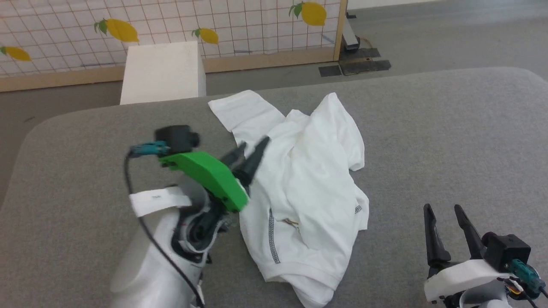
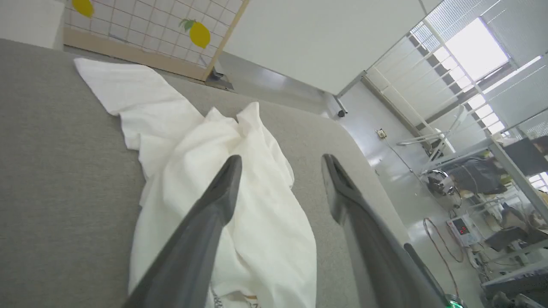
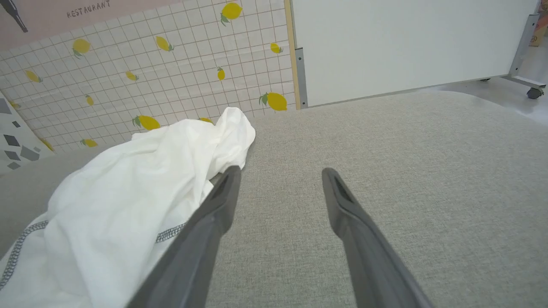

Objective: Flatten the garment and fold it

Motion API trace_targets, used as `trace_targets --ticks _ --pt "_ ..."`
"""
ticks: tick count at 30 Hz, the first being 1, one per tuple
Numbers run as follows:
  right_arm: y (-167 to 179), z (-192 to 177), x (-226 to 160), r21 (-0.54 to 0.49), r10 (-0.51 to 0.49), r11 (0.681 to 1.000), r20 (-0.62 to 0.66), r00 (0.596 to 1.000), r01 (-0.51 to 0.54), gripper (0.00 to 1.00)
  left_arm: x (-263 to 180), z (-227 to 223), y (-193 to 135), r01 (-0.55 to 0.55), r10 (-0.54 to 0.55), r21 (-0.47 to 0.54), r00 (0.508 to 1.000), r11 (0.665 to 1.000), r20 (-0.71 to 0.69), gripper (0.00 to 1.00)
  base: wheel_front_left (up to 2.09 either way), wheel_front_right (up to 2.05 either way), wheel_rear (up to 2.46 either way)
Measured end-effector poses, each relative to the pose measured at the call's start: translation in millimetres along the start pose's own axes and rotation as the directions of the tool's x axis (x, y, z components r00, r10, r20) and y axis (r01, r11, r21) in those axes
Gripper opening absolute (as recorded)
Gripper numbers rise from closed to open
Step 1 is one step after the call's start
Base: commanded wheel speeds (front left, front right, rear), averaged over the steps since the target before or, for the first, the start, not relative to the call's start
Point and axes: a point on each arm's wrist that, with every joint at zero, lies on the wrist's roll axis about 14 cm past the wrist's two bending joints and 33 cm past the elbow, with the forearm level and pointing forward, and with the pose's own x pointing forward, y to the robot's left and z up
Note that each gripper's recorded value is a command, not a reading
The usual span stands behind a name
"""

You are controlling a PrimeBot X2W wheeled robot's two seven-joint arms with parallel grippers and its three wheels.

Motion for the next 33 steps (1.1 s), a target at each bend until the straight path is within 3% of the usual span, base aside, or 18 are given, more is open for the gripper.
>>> trace_targets --ticks 2,5,6,7,12,17,18,24,29,33 --pt "4.1 2.0 0.7 0.001 0.013 1.000 -0.002 1.000 -0.013 1.00 -13.8 40.8 10.1 -0.043 0.033 0.055 0.985 0.998 0.169 1.00 0.00 0.00 0.00" --pt "9.3 5.1 1.7 0.002 0.030 1.000 -0.004 1.000 -0.030 1.00 -44.9 88.1 36.5 -0.191 0.108 0.182 0.915 0.965 0.388 1.00 0.00 0.00 0.00" --pt "10.9 5.4 2.0 0.002 0.035 0.999 -0.009 0.999 -0.035 1.00 -57.3 96.3 46.8 -0.244 0.134 0.199 0.884 0.949 0.447 1.00 0.00 0.00 0.00" --pt "14.8 5.0 2.9 -0.001 0.047 0.999 -0.027 0.999 -0.047 1.00 -84.5 90.8 68.6 -0.360 0.181 0.261 0.832 0.896 0.525 1.00 0.00 0.00 0.00" --pt "16.1 -8.2 1.7 -0.005 0.052 0.999 -0.106 0.993 -0.053 1.00 -107.2 49.7 87.0 -0.442 0.238 0.313 0.821 0.840 0.520 1.00 0.00 0.00 0.00" --pt "14.4 -31.2 3.2 -0.013 0.044 0.999 -0.252 0.967 -0.049 1.00 -114.4 19.9 97.4 -0.475 0.305 0.270 0.816 0.837 0.491 1.00 0.00 0.00 0.00" --pt "17.8 -36.5 16.4 -0.046 0.047 0.997 -0.330 0.943 -0.066 1.00 -116.3 10.9 100.7 -0.485 0.326 0.253 0.814 0.837 0.480 1.00 0.00 0.00 0.00" --pt "38.9 -45.6 50.8 -0.146 0.063 0.977 -0.496 0.866 -0.155 1.00 -117.5 11.4 103.9 -0.500 0.343 0.229 0.799 0.835 0.494 1.00 0.00 0.00 0.00" --pt "47.7 -73.0 61.9 -0.252 0.036 0.931 -0.658 0.752 -0.265 1.00 -121.2 8.3 112.3 -0.522 0.374 0.206 0.786 0.827 0.492 1.00 0.00 0.00 0.00" --pt "59.6 -95.6 62.3 -0.268 0.041 0.901 -0.732 0.680 -0.342 1.00 -126.2 7.4 121.6 -0.551 0.404 0.197 0.770 0.811 0.493 1.00 0.00 0.00 0.00"
